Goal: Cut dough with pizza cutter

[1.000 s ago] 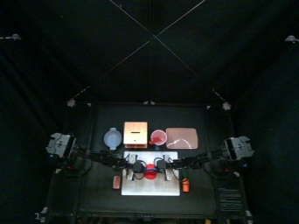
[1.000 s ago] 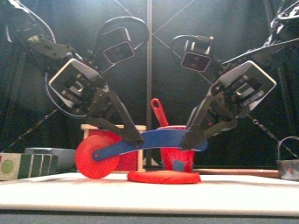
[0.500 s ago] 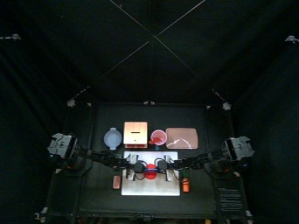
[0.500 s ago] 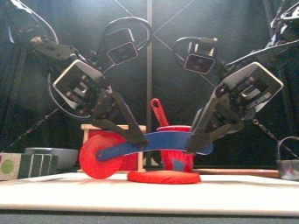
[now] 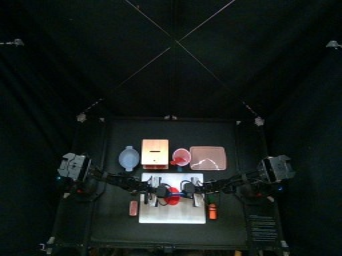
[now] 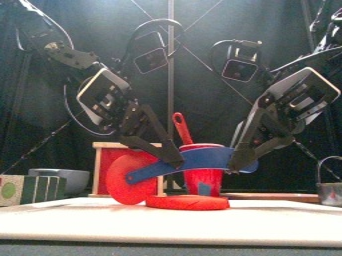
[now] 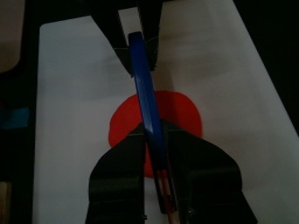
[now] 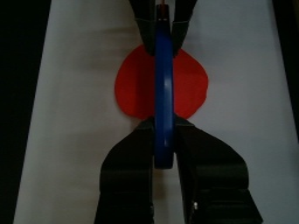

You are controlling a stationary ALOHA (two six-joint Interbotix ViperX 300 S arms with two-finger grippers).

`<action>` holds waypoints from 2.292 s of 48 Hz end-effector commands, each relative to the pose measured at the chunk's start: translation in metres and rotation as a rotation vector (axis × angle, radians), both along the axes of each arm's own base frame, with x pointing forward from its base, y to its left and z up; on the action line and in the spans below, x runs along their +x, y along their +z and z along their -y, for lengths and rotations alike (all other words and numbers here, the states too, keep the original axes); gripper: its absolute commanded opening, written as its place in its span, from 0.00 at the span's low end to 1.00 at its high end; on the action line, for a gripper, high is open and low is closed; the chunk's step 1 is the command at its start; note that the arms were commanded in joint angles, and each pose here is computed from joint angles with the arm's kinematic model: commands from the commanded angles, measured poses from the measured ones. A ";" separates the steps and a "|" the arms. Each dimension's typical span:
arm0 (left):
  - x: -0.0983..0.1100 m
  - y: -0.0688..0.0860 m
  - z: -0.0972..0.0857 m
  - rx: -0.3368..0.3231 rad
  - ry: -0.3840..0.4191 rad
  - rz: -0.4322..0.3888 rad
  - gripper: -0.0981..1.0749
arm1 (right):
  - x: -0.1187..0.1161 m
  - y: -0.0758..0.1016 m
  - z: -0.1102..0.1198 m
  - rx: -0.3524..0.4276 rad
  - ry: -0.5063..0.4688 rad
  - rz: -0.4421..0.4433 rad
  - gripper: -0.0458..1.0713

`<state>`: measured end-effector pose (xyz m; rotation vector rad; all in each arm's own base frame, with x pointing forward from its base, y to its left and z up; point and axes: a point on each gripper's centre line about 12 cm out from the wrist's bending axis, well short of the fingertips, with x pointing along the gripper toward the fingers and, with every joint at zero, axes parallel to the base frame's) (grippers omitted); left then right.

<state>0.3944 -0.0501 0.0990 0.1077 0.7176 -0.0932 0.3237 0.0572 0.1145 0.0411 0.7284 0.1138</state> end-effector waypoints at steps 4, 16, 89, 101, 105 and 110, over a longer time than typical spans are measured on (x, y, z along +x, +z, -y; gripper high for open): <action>-0.001 -0.008 -0.002 0.004 0.003 -0.027 0.52 | -0.007 0.005 -0.009 0.001 0.034 0.008 0.28; 0.006 -0.010 -0.005 0.003 0.011 -0.026 0.51 | -0.012 0.004 -0.010 0.000 0.038 0.002 0.28; 0.060 -0.015 -0.004 -0.012 0.005 -0.031 0.51 | -0.067 0.007 -0.011 0.038 0.041 -0.033 0.28; 0.068 -0.018 -0.004 -0.014 0.006 -0.028 0.51 | -0.077 0.007 -0.011 0.037 0.052 -0.047 0.28; 0.070 -0.019 -0.004 -0.013 0.005 -0.027 0.51 | -0.080 0.007 -0.011 0.037 0.055 -0.055 0.28; 0.072 -0.019 -0.003 -0.014 0.005 -0.025 0.51 | -0.083 0.006 -0.011 0.036 0.060 -0.069 0.28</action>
